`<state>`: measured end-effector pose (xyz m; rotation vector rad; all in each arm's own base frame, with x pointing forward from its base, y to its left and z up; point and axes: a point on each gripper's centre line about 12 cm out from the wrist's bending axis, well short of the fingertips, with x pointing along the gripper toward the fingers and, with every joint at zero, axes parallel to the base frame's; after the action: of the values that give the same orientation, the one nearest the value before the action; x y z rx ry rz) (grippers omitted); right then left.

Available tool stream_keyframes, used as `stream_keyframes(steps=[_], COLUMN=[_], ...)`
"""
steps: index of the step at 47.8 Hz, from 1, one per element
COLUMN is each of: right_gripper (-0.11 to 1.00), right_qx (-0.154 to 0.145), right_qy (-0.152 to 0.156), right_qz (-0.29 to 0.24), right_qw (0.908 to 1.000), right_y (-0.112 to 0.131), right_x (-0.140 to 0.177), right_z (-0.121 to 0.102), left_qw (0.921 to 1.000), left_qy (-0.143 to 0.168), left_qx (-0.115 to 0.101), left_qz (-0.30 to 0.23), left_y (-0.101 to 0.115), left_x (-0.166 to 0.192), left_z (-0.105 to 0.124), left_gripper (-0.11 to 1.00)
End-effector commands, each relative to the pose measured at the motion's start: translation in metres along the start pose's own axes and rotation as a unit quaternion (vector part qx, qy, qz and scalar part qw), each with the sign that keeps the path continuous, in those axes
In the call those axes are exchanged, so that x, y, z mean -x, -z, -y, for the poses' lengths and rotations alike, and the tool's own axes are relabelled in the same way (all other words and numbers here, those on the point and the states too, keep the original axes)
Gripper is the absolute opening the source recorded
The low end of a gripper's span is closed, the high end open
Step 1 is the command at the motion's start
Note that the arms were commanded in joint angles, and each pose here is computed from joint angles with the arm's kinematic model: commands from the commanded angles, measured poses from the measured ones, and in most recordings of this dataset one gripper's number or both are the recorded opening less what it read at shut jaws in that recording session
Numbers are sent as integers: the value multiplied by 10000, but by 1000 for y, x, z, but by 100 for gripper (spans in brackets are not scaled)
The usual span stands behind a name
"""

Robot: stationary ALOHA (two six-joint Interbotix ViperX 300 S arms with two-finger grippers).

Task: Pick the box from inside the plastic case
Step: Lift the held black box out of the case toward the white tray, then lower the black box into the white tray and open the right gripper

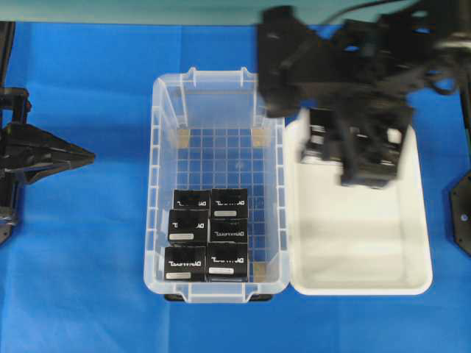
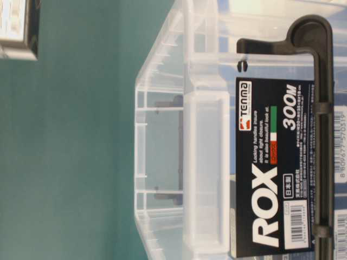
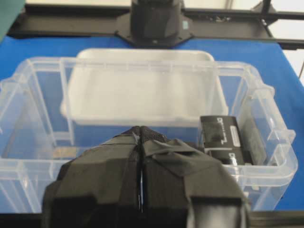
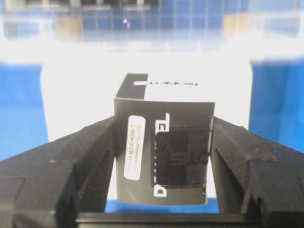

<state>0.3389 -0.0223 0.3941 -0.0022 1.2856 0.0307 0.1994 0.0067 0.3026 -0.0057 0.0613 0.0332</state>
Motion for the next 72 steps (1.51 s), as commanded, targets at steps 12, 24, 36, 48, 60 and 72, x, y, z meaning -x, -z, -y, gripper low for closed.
stream_keyframes(steps=[12,24,36,48,60,72], right_gripper=[61,61,61,61,61,61], right_qx=[-66,-9,357,482,451,368], right_qy=[16,232,389,413,441,452], right_qz=[-213,222,388,127,2,-14], right_qw=[9998,9995,9978,9979,9980,9983], right_y=[70,100,96,89,89,91], right_x=[-72,-133,-181,-215,-234,-236], right_z=[2,19,35,55,71,75], left_qw=[9996,9991,9990,9990,9990,9990], left_qy=[86,102,110,118,110,110], left_qx=[-18,-18,-18,-18,-18,-18], left_qz=[283,406,429,437,437,437], left_y=[-18,-26,-28,-29,-29,-29], left_x=[3,6,6,6,6,6], left_z=[3,4,4,5,4,4], left_gripper=[-6,-6,-6,-6,-6,-6])
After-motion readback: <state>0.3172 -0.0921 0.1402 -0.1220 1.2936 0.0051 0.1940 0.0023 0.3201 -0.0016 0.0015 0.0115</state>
